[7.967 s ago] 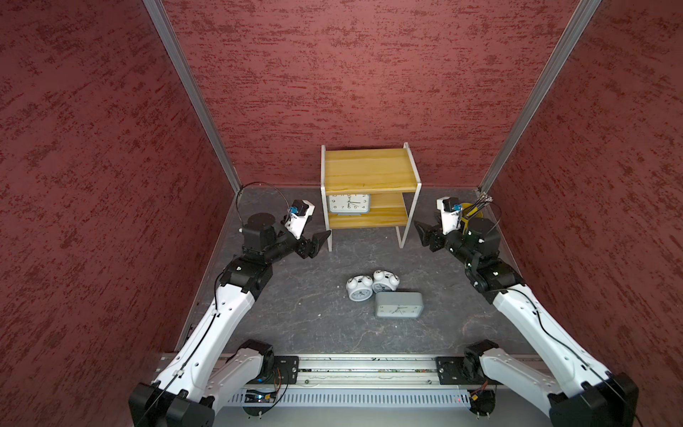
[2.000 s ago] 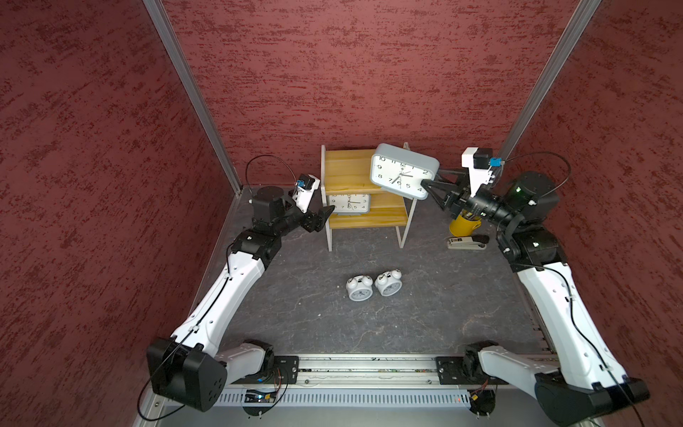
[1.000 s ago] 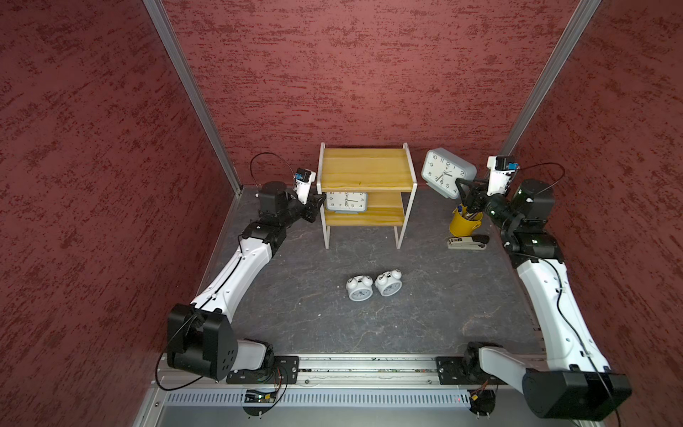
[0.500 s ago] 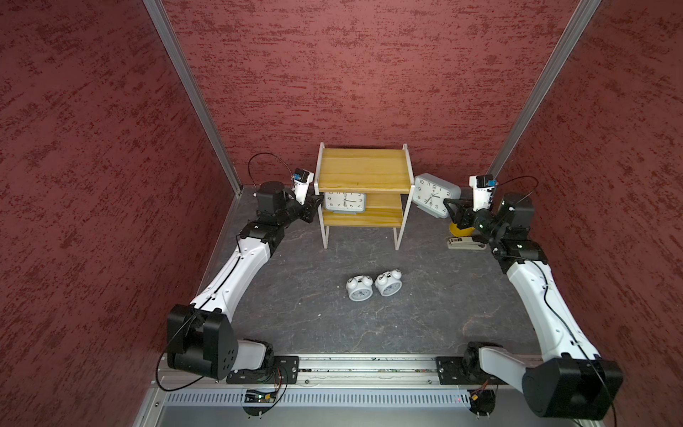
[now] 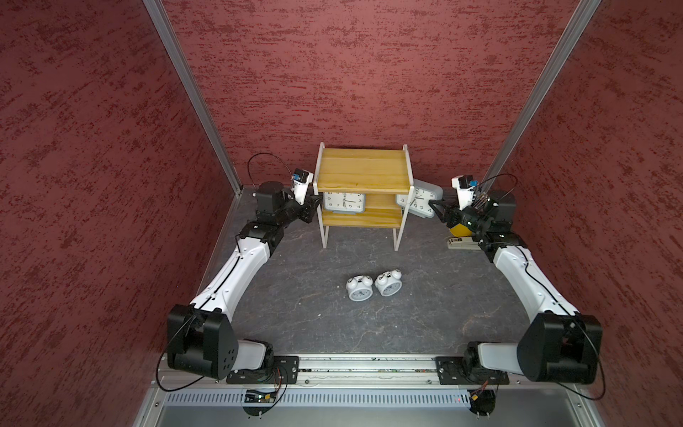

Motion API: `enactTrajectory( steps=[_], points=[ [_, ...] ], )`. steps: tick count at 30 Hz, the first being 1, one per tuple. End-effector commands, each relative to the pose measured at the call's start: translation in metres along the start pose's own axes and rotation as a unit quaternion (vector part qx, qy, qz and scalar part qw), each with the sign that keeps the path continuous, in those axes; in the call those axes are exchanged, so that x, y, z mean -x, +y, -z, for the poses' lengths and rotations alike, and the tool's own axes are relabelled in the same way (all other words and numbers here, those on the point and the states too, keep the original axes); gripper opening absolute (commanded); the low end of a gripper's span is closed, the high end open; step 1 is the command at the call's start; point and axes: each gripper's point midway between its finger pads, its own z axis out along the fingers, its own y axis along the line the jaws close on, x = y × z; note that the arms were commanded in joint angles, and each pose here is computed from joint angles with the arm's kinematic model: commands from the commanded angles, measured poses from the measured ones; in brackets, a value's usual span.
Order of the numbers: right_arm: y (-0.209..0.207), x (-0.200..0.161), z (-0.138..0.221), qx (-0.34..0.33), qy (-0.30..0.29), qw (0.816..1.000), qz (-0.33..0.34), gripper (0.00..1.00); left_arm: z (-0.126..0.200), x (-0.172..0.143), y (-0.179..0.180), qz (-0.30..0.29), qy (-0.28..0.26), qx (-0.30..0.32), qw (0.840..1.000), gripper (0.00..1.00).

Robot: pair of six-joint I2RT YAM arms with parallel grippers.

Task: Place the alarm clocks on the shelf by style
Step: Place the alarm on the shelf.

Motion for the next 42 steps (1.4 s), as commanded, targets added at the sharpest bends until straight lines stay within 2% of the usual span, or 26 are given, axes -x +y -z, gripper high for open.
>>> enactTrajectory(
  steps=[1,13,29,42],
  points=[
    [0.016,0.036,-0.003,0.040,-0.055,0.996,0.065,0.00,0.003,0.002,0.006,-0.006,0.000,0.007,1.000,0.35],
    [0.021,0.017,-0.043,0.089,-0.046,0.993,0.069,0.00,0.002,-0.001,0.002,-0.012,0.003,-0.005,1.000,0.35],
    [0.036,-0.007,-0.072,0.155,-0.027,0.986,0.054,0.01,0.001,-0.002,0.003,-0.013,0.004,-0.004,1.000,0.35],
    [0.038,-0.030,-0.081,0.171,-0.001,0.984,0.048,0.10,0.001,-0.002,0.004,-0.013,0.004,-0.004,1.000,0.35]
  ],
)
